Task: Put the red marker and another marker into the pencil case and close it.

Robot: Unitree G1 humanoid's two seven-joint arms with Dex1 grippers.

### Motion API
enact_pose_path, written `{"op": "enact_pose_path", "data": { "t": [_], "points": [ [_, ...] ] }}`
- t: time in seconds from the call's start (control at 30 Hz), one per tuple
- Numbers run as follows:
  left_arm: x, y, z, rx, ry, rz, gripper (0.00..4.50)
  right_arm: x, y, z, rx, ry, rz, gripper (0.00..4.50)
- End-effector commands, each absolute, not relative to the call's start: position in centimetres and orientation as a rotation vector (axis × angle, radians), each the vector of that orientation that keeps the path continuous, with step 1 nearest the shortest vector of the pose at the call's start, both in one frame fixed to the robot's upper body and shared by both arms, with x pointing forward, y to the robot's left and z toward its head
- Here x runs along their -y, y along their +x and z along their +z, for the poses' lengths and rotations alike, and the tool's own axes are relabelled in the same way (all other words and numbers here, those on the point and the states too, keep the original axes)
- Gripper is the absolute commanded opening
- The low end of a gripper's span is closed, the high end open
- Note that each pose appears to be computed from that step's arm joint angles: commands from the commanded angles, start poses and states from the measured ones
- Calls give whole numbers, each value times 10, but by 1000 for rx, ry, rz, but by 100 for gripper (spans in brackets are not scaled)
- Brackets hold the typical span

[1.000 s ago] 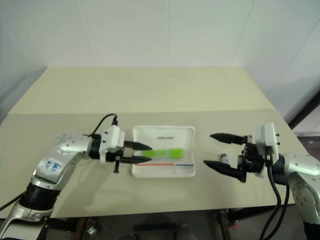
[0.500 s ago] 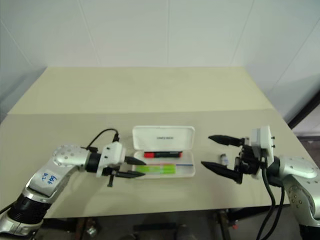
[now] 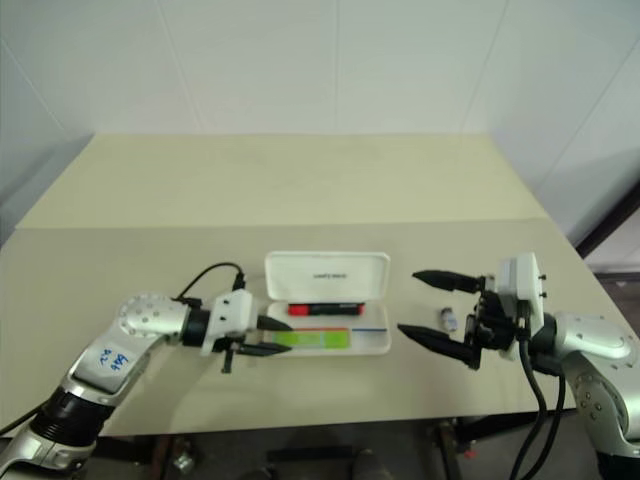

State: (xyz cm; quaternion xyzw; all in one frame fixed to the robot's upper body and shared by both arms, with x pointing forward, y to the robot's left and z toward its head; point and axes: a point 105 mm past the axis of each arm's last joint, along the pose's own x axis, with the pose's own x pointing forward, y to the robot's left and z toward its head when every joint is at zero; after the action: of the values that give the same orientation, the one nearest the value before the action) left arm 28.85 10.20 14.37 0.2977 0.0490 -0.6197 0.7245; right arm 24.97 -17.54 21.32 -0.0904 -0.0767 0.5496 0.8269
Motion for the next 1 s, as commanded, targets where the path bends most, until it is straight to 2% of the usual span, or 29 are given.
{"op": "enact_pose_path", "data": {
  "t": [0.03, 0.5, 0.83, 1.0],
  "points": [
    [-96, 289, 154, -61, 672, -1363, 117, 171, 245, 217, 193, -215, 1180, 450],
    [-91, 291, 152, -73, 643, -1367, 117, 169, 244, 219, 204, -220, 1173, 450],
    [-82, 294, 158, -36, 588, -1353, 443, 168, 246, 219, 213, -219, 1165, 450],
    [-77, 291, 162, -15, 559, -1375, 447, 166, 248, 218, 219, -215, 1164, 450]
  ]
}}
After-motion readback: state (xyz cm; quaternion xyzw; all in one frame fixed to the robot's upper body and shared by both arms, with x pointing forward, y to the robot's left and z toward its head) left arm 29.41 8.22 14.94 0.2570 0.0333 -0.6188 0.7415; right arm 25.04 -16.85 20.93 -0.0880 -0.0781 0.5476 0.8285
